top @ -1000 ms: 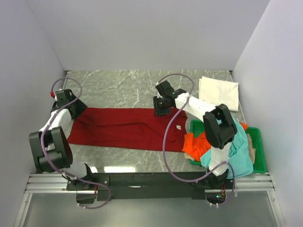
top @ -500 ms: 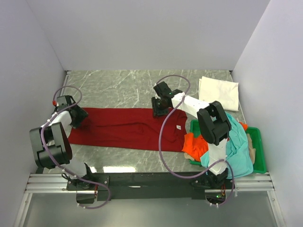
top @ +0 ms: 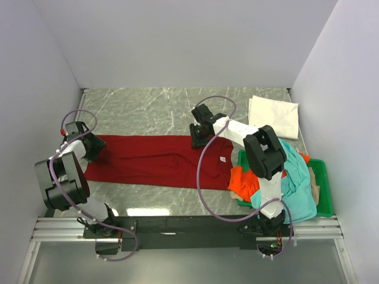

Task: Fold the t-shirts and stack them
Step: Fold the tshirt

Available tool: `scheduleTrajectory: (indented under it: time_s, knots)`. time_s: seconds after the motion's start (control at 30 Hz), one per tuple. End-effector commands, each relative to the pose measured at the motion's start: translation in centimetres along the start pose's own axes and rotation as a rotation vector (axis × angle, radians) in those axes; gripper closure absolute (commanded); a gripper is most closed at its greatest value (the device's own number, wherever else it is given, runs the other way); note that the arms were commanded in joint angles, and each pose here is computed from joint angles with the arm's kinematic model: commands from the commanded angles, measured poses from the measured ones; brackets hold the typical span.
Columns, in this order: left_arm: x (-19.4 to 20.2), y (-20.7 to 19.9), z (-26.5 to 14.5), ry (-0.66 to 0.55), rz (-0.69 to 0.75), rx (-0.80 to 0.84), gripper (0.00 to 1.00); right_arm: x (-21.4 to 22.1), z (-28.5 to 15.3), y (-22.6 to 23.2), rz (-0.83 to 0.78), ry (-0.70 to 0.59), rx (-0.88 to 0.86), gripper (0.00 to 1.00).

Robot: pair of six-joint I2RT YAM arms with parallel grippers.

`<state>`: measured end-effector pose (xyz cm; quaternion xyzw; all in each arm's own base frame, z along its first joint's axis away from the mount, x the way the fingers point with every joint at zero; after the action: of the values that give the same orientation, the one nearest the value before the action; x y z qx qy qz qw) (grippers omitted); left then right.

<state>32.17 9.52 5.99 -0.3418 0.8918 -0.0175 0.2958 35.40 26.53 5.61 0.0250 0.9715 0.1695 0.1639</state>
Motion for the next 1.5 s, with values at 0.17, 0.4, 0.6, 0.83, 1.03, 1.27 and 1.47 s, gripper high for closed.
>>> scheduleTrajectory:
  time_s: [0.17,0.4,0.6,0.83,1.03,1.27,1.47]
  knots:
    - [-0.2,0.1,0.4,-0.017,0.003,0.018,0.37,-1.1,0.2,1.0,-0.02,-0.032,-0.029,0.74]
    - [-0.2,0.2,0.3,-0.018,0.005,0.017,0.36,-0.7,-0.9,1.7,-0.024,-0.022,-0.081,0.97]
    - [-0.3,0.0,0.4,-0.016,0.007,0.032,0.36,-0.3,-2.9,2.3,-0.027,-0.034,-0.122,1.0]
    - [-0.1,0.0,0.7,-0.007,0.005,0.038,0.36,1.8,-5.2,4.0,-0.072,-0.02,-0.17,1.0]
    - [0.0,0.0,0.9,0.001,0.004,0.042,0.36,4.3,-5.8,5.5,-0.113,0.018,-0.187,1.0]
    - [0.2,0.0,1.2,0.015,0.004,0.046,0.36,7.4,-4.9,6.6,-0.152,0.08,-0.175,1.0]
    - [0.2,0.0,1.2,0.015,0.007,0.046,0.36,9.5,-4.8,7.1,-0.185,0.11,-0.158,1.0]
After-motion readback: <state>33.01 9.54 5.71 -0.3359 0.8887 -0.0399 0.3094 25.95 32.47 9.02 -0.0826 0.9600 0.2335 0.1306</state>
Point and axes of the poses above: each gripper's point midway between its finger pads, its own z axis out along the fingers, its own y axis along the line the jaws close on, x = y × z, the point moved 3 cm from there along -z, back along the fingers, and after that the axes turned 14 degrees about z, right-handed, at the moved point
